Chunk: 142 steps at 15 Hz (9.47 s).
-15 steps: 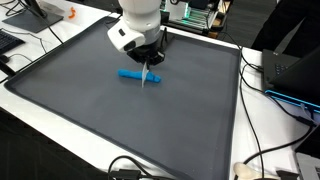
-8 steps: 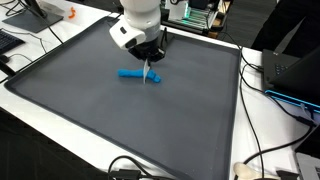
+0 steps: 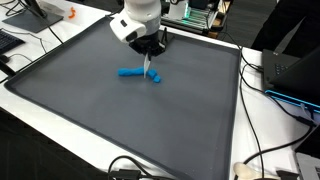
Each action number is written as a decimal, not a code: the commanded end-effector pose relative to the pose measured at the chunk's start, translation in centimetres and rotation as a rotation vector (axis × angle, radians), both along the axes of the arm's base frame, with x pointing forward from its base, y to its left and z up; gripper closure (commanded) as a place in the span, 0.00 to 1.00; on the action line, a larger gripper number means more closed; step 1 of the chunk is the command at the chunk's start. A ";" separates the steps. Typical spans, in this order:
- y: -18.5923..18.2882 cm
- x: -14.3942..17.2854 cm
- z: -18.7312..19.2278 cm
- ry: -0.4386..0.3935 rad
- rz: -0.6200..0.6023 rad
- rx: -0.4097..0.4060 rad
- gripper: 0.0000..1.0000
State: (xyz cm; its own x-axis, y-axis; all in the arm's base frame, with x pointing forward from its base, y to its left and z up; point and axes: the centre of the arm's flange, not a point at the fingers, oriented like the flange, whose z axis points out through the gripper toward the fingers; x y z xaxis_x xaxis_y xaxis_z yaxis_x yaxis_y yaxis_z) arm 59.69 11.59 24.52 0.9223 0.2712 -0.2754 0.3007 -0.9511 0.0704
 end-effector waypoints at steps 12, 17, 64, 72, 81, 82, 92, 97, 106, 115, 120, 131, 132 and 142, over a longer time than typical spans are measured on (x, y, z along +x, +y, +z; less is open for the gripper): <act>-1.9 0.5 3.7 -0.065 0.023 0.010 0.99; -1.7 1.2 2.7 -0.076 0.052 -0.004 0.99; -3.4 -0.8 -3.1 0.016 0.151 -0.021 0.99; -3.6 -0.9 -2.2 0.018 0.163 -0.001 0.99; -3.7 -1.1 0.9 0.034 0.158 0.005 0.99; -3.7 -1.0 1.3 0.023 0.157 0.009 0.99; -4.4 0.8 3.8 -0.058 0.166 -0.016 0.99; -4.3 2.3 3.4 -0.066 0.205 -0.057 0.99; -3.7 4.4 2.0 -0.061 0.250 -0.071 0.99; -3.3 5.1 -0.5 -0.041 0.280 -0.081 0.99; -3.2 4.9 -2.0 -0.022 0.291 -0.087 0.99; -4.1 3.0 -3.6 0.024 0.282 -0.083 0.99; -4.3 2.7 -3.6 0.026 0.280 -0.080 0.99; -5.8 -0.3 -3.5 0.031 0.255 -0.055 0.99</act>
State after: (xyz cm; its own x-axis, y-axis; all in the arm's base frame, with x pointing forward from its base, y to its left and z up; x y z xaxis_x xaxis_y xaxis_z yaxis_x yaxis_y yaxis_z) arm 62.42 7.33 23.08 0.8271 0.4858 -0.2827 0.5358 -0.8333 0.1358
